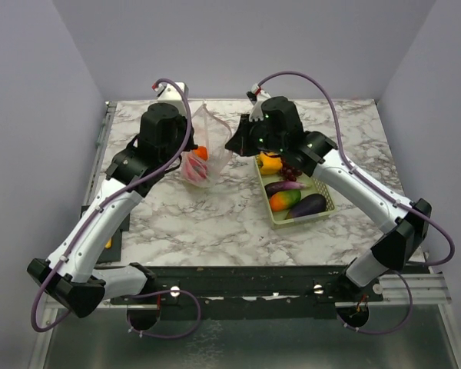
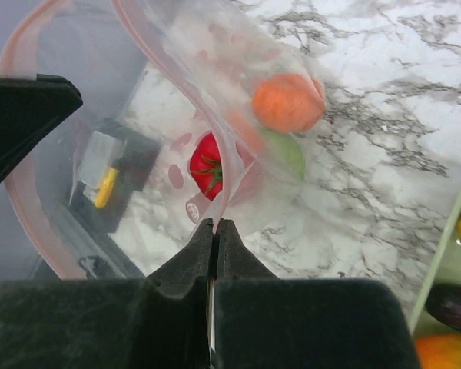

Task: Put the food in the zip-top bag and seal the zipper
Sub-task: Adjust the zipper food storage bag at the center of the board.

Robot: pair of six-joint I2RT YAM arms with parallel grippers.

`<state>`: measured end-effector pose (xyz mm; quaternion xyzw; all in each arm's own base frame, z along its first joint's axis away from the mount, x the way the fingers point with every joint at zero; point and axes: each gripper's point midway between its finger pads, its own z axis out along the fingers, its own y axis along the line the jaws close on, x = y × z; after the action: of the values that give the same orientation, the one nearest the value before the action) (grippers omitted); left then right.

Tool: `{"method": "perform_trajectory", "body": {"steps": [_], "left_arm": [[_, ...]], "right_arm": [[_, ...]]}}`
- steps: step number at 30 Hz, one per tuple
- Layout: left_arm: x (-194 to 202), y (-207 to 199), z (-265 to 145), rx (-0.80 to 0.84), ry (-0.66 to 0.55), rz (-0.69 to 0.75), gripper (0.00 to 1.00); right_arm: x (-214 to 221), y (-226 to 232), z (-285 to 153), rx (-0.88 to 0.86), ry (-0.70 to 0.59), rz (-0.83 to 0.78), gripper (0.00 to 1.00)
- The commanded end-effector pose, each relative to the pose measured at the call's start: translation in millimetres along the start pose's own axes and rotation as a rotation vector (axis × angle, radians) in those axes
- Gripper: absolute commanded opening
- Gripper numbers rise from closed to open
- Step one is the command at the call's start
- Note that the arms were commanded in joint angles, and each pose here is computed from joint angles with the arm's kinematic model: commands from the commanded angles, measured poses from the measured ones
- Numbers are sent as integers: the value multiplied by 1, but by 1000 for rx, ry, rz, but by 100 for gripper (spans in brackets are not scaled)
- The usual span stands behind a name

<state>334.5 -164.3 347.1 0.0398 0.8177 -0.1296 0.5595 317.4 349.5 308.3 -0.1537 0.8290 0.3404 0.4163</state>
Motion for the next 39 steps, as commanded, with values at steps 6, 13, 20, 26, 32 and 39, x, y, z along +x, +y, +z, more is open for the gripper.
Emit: {"method": "perform_trajectory", "body": {"steps": [6, 13, 20, 26, 32, 39], "left_arm": [[-20, 12, 1, -78, -42, 49, 0], [25, -4, 24, 27, 70, 91, 0], [57, -19, 39, 104, 149, 84, 0], [65, -22, 42, 124, 165, 75, 0], [65, -23, 41, 135, 157, 73, 0], [59, -24, 35, 149, 126, 78, 0]], "right_arm": [[-1, 23, 41, -146, -33, 115, 1], [40, -1, 57, -89, 24, 154, 1], [79, -31, 50, 6, 78, 152, 1], [92, -52, 29, 93, 57, 141, 1], [99, -58, 15, 115, 47, 151, 4], [92, -64, -1, 154, 0, 140, 24]]}}
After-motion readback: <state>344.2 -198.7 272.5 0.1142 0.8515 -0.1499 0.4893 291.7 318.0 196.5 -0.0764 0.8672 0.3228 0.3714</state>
